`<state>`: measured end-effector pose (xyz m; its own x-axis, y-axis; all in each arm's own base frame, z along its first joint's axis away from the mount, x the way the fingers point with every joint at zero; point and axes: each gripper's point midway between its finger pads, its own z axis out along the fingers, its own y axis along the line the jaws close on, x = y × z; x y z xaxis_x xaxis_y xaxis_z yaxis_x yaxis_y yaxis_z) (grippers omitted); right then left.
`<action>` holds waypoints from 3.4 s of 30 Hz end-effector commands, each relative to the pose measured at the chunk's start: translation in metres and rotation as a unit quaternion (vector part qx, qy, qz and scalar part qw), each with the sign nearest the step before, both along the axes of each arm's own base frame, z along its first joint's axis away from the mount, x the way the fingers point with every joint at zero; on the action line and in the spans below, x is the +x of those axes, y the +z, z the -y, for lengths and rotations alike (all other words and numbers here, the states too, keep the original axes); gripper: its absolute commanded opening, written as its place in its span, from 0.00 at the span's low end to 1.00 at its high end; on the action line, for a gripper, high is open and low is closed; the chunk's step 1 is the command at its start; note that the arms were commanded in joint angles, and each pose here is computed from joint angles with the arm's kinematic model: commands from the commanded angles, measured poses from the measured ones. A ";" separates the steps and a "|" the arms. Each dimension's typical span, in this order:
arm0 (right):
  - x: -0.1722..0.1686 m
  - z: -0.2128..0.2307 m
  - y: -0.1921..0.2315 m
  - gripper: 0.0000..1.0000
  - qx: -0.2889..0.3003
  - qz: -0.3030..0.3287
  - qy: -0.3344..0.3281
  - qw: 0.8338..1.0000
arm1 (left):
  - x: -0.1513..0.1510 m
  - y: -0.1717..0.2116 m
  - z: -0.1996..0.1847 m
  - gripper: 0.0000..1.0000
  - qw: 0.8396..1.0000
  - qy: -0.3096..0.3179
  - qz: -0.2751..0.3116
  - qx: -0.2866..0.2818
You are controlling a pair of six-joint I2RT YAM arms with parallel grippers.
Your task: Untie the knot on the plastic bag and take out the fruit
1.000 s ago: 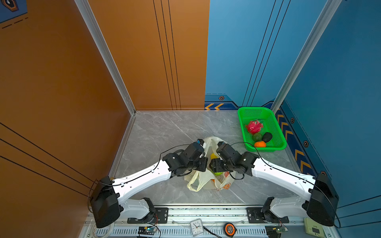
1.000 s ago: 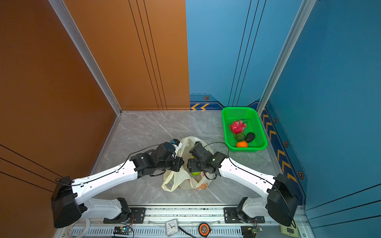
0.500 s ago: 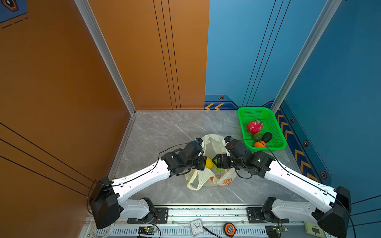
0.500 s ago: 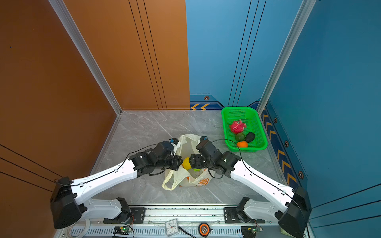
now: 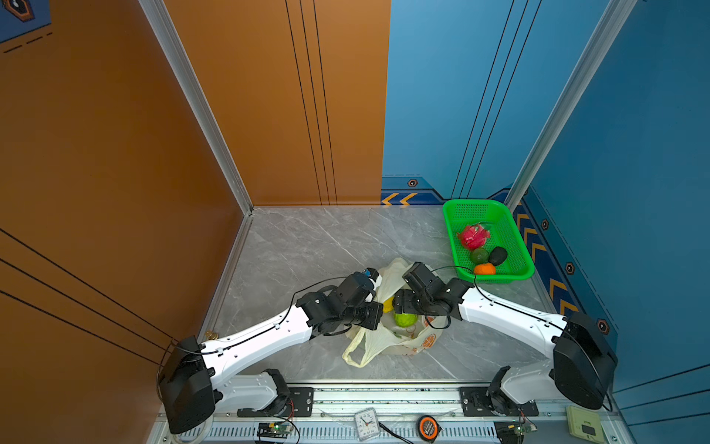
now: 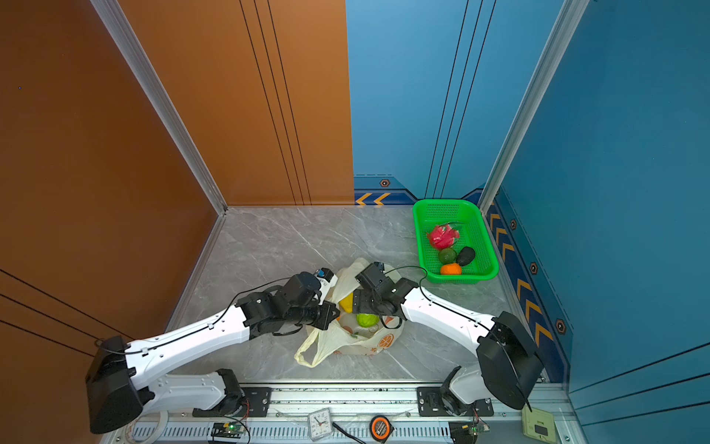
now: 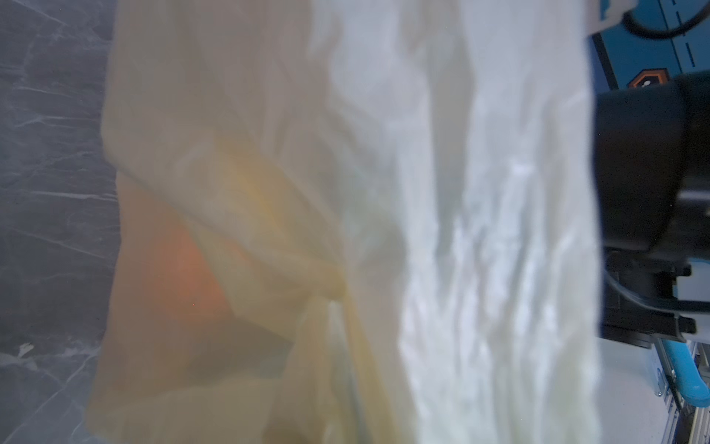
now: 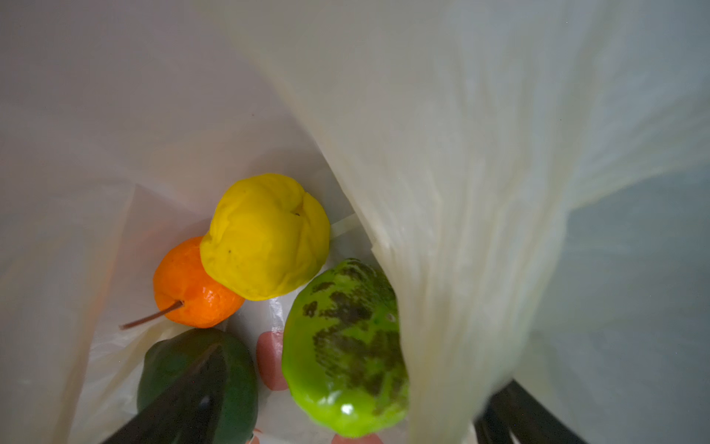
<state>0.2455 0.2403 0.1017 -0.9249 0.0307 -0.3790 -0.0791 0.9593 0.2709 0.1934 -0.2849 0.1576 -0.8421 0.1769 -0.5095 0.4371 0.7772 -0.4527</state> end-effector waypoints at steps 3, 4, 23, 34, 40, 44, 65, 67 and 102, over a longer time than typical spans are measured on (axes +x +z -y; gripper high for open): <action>-0.030 -0.002 0.023 1.00 -0.017 0.001 0.027 1.000 | 0.000 0.005 -0.009 0.04 1.000 0.006 0.007 -0.007; -0.036 0.001 0.024 1.00 -0.019 0.002 0.029 0.999 | 0.001 0.007 -0.010 0.04 1.000 0.009 0.008 -0.009; -0.094 -0.031 0.007 0.96 -0.028 -0.045 0.211 0.976 | 0.008 0.024 -0.009 0.06 0.999 0.000 0.007 -0.054; -0.046 -0.054 0.015 0.94 0.030 -0.095 0.168 0.981 | -0.011 0.014 -0.009 0.05 0.998 -0.031 -0.016 -0.058; -0.041 -0.050 0.000 0.92 0.018 -0.121 0.076 0.990 | -0.017 0.010 -0.005 0.05 0.997 -0.039 -0.023 -0.054; -0.051 -0.021 -0.013 0.91 -0.030 -0.109 0.010 0.994 | -0.015 0.012 -0.005 0.05 0.998 -0.035 -0.019 -0.053; -0.041 -0.004 -0.033 0.94 -0.064 -0.066 -0.090 0.992 | -0.015 0.015 -0.003 0.05 0.998 -0.038 -0.018 -0.054; -0.037 -0.009 -0.038 0.93 -0.063 -0.065 -0.094 0.991 | -0.015 0.016 -0.002 0.05 0.998 -0.038 -0.018 -0.055; -0.074 -0.040 0.091 0.56 0.062 -0.016 0.038 0.997 | 0.009 0.015 -0.024 0.05 0.999 0.026 -0.005 -0.029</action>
<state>0.1750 0.2814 0.1647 -0.9446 0.0362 -0.3262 -0.0924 0.9245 0.3699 0.1968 -0.2651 0.1664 -0.8581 0.1131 -0.5008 0.4012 0.7563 -0.5167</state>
